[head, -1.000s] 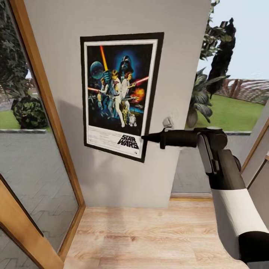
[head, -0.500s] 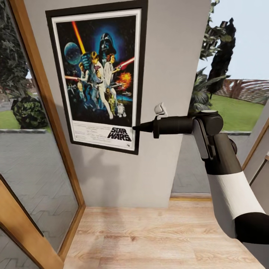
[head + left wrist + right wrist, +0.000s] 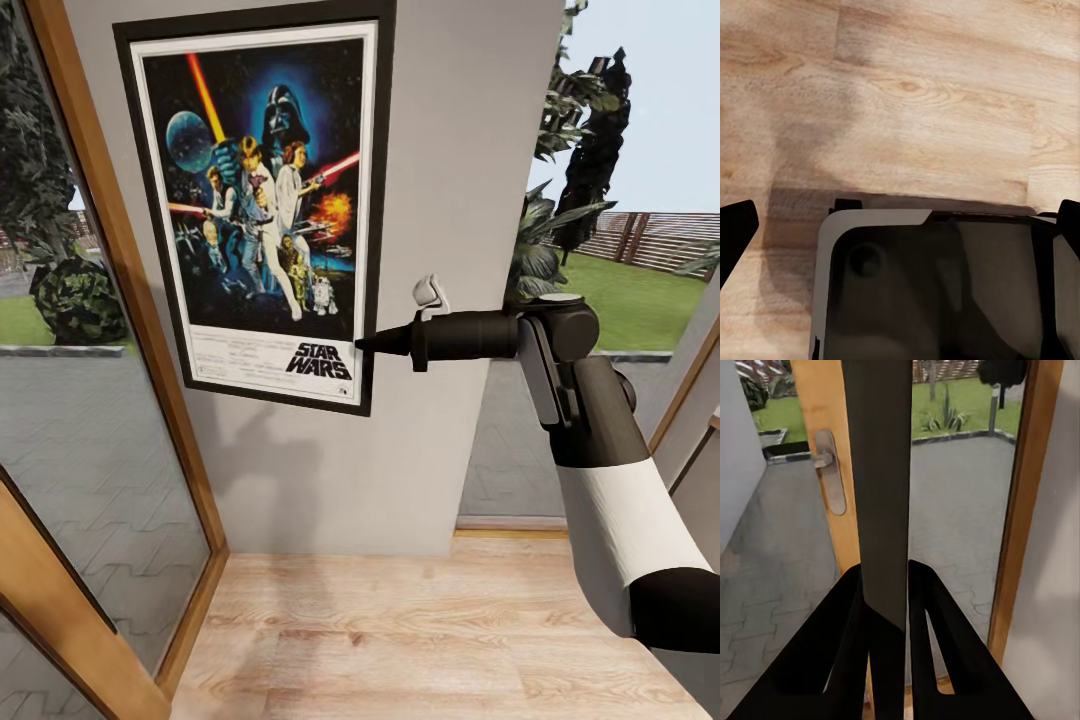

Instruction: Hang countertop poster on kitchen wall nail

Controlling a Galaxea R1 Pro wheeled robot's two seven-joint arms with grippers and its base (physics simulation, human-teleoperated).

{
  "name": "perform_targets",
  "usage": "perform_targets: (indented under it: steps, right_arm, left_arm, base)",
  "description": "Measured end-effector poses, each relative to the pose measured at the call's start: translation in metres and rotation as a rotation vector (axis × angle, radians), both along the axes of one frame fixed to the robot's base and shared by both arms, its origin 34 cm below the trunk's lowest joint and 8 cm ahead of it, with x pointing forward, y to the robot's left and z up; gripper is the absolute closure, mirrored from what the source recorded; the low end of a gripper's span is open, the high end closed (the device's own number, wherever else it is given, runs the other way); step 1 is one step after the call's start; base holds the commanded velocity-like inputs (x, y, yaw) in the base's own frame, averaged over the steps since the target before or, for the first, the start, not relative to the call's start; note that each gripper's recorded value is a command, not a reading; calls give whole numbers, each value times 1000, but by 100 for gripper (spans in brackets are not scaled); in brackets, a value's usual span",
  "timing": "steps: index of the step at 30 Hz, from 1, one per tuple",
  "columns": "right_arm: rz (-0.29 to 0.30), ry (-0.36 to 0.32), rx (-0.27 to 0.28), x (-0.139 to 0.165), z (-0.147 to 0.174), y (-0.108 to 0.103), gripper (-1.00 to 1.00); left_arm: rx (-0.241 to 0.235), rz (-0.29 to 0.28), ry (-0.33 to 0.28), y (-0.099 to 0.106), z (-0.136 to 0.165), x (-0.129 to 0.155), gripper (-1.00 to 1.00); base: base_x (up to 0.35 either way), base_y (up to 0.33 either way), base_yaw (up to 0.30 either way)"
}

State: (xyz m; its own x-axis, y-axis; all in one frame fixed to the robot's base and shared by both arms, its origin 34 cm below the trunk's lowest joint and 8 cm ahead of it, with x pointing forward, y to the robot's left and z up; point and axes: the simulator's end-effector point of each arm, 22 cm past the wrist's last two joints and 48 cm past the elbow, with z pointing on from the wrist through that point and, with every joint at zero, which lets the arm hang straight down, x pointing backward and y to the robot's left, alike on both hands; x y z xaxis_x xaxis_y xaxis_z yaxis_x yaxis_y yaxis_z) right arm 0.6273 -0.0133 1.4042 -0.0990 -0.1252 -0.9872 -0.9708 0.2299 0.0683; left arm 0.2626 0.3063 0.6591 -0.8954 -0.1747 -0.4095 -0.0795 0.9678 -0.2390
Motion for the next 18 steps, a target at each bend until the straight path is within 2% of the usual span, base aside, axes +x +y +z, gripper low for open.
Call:
perform_targets:
  steps: [14, 18]
  right_arm:
    - [-3, -2, 4, 1, 1, -2, 100]
    - [16, 4, 4, -3, 0, -4, 100]
  left_arm:
    - [0, 0, 0, 0, 0, 0, -100]
    - [0, 0, 0, 0, 0, 0, -100]
  base:
    - [0, 0, 0]
    - [0, 0, 0]
